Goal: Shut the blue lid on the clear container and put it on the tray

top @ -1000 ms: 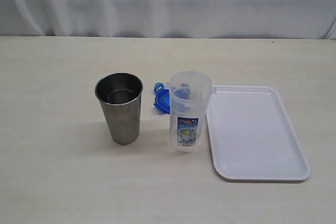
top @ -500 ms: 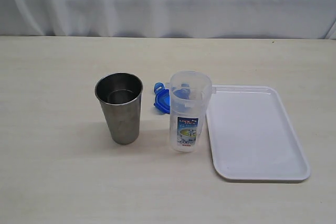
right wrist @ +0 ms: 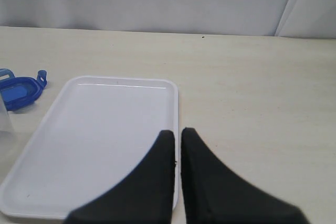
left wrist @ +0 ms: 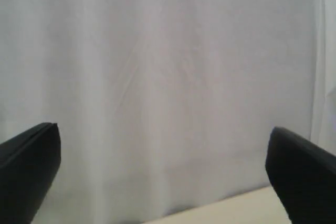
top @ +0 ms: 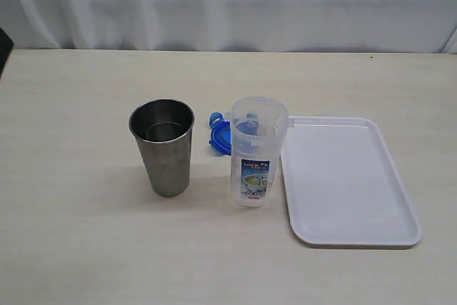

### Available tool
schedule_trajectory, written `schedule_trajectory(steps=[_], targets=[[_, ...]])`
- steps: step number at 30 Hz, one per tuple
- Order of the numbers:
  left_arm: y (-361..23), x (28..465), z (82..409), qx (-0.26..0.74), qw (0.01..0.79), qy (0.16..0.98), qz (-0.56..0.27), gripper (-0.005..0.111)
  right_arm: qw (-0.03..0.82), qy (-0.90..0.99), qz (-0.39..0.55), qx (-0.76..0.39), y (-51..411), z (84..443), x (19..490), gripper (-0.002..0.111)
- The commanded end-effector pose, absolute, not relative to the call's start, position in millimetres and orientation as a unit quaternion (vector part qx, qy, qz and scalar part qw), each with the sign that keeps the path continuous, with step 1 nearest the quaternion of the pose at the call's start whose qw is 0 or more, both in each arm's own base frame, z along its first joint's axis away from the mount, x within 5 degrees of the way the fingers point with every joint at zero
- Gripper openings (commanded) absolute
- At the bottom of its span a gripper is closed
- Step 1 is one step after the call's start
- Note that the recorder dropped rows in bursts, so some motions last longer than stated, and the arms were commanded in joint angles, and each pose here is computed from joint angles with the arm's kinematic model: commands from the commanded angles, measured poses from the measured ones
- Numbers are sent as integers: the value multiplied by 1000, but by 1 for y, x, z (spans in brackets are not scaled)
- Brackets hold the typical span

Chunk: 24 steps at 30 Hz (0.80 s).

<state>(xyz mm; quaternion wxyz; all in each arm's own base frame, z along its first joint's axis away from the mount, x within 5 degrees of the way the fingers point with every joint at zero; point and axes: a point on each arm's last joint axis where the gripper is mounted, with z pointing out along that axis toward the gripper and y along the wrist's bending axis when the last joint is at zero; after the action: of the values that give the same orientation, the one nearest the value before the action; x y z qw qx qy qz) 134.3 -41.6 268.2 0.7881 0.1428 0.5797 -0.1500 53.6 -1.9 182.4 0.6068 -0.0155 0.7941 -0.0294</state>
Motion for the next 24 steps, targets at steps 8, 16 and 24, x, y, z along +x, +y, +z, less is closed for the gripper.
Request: schedule_trajectory(steps=[8,16,24], targets=[[-57,180,204,175,663,700,-197,101,610,792,-31,-15,-2,182,53,5],[-63,197,161,175,617,732,-230,101,610,792,-31,-15,-2,182,53,5],[-63,207,125,175,573,771,-216,101,610,792,-31,-15,-2,182,53,5]])
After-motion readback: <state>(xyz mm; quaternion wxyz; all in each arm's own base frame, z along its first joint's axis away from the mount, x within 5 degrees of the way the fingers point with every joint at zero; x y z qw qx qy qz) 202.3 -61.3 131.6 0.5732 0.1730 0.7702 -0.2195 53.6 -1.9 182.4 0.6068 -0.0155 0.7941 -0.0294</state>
